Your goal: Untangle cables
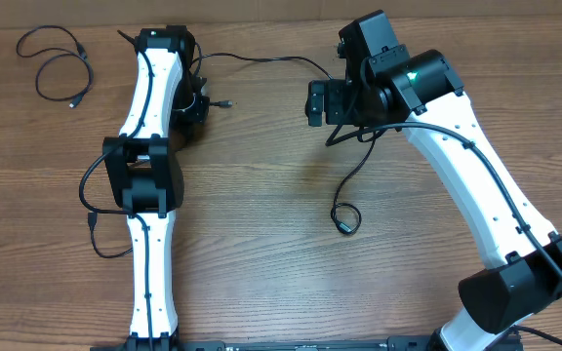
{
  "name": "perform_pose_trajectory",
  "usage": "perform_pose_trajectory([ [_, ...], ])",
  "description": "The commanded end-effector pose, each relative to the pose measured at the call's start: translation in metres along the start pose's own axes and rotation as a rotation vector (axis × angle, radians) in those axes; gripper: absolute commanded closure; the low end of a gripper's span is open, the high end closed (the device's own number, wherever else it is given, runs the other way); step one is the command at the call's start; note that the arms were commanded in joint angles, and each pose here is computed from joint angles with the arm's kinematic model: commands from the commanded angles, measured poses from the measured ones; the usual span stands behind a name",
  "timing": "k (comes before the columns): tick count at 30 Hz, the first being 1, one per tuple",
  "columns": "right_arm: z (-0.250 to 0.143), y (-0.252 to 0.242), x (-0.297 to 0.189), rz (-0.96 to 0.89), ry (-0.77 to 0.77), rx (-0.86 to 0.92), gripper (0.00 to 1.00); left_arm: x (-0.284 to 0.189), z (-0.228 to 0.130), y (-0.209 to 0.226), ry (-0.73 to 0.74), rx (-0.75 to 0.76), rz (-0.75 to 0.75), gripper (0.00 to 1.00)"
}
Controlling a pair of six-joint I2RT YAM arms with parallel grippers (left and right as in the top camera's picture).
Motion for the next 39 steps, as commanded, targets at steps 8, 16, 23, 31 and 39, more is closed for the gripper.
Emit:
perform_pose_trajectory([
  [8, 0.003, 0.000, 0.001, 0.000, -0.023, -0.007, 0.00, -0.041, -0.008, -0.032, -0.028, -0.046, -0.183, 0.96],
  [16, 0.007, -0.011, 0.000, -0.008, -0.026, 0.044, 0.00, -0.186, -0.050, -0.066, -0.416, 0.046, -0.299, 0.96],
  [23, 0.024, -0.040, -0.006, 0.132, -0.011, 0.163, 0.00, -0.292, -0.134, -0.099, -0.673, 0.183, -0.493, 0.96],
  [31, 0.041, -0.050, -0.022, 0.526, -0.002, 0.110, 0.00, -0.331, -0.188, -0.152, -0.729, 0.401, -0.691, 0.96],
  [39, 0.041, -0.039, -0.032, 0.739, 0.014, 0.020, 0.00, -0.327, -0.187, -0.161, -0.700, 0.330, -0.641, 0.96],
])
Point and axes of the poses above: each gripper's point midway between its finger pads, its own x axis out along the fingers, its own y axis along the line the jaws close on, z = x × y, the point moved 10 cm from there along -x, back along the fingers, and after that the axes turned 2 degrees about x, right-handed, at the moved point
